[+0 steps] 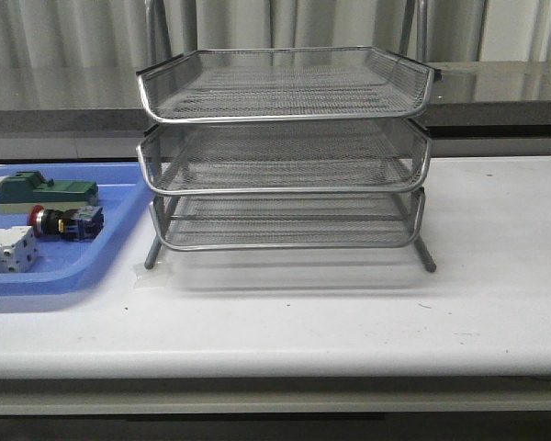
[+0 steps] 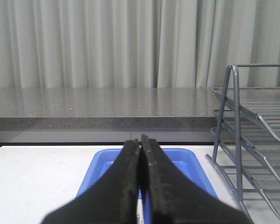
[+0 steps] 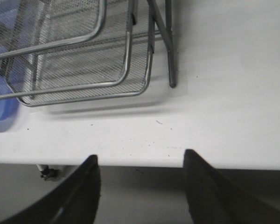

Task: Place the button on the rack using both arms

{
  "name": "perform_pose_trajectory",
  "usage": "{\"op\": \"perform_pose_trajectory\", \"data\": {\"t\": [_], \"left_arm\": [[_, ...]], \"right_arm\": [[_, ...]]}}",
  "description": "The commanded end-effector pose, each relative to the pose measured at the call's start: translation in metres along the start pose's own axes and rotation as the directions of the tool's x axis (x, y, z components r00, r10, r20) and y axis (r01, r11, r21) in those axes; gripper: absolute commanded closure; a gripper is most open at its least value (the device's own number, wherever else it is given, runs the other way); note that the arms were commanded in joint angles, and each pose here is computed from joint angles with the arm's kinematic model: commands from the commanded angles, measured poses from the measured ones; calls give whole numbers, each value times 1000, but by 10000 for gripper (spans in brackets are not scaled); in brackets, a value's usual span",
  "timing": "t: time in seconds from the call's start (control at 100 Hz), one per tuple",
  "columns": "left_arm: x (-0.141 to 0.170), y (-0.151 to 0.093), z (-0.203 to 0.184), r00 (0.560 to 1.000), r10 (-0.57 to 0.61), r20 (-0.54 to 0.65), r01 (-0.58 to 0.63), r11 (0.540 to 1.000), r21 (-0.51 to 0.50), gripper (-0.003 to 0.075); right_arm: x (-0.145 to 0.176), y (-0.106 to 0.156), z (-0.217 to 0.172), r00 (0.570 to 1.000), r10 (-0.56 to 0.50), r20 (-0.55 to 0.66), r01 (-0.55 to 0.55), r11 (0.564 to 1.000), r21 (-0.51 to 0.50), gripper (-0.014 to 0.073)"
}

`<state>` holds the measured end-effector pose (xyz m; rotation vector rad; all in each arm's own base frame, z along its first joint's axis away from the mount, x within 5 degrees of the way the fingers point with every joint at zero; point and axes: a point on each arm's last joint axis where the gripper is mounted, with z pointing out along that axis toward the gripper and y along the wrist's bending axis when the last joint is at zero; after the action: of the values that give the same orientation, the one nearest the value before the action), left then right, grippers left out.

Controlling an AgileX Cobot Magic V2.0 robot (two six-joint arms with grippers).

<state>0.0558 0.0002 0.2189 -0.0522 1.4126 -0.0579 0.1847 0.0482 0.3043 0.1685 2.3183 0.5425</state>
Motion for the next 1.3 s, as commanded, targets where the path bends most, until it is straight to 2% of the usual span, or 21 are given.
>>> {"op": "perform_pose_trajectory", "data": {"t": [0.0,0.18,0.45,0.84,1.29], "left_arm": [[5,0,1,999,-19,32,18,1000,6,741],[5,0,1,999,-19,32,18,1000,6,741],[5,0,1,999,-19,32,18,1000,6,741],[5,0,1,999,-19,32,18,1000,6,741],[5,0,1,999,-19,32,18,1000,6,741]], "right_arm": [[-18,8,-1,992,60,107,-54,997,-58,107],[-26,8,21,986,120,114,-109,989,-104,107],[-25,7,68,983,184,3,-180,966,-187,107],[-18,0,129,968,239,-74,-251,926,-283,107],[-7,-7,168,951,275,-139,-307,887,-345,107]]}}
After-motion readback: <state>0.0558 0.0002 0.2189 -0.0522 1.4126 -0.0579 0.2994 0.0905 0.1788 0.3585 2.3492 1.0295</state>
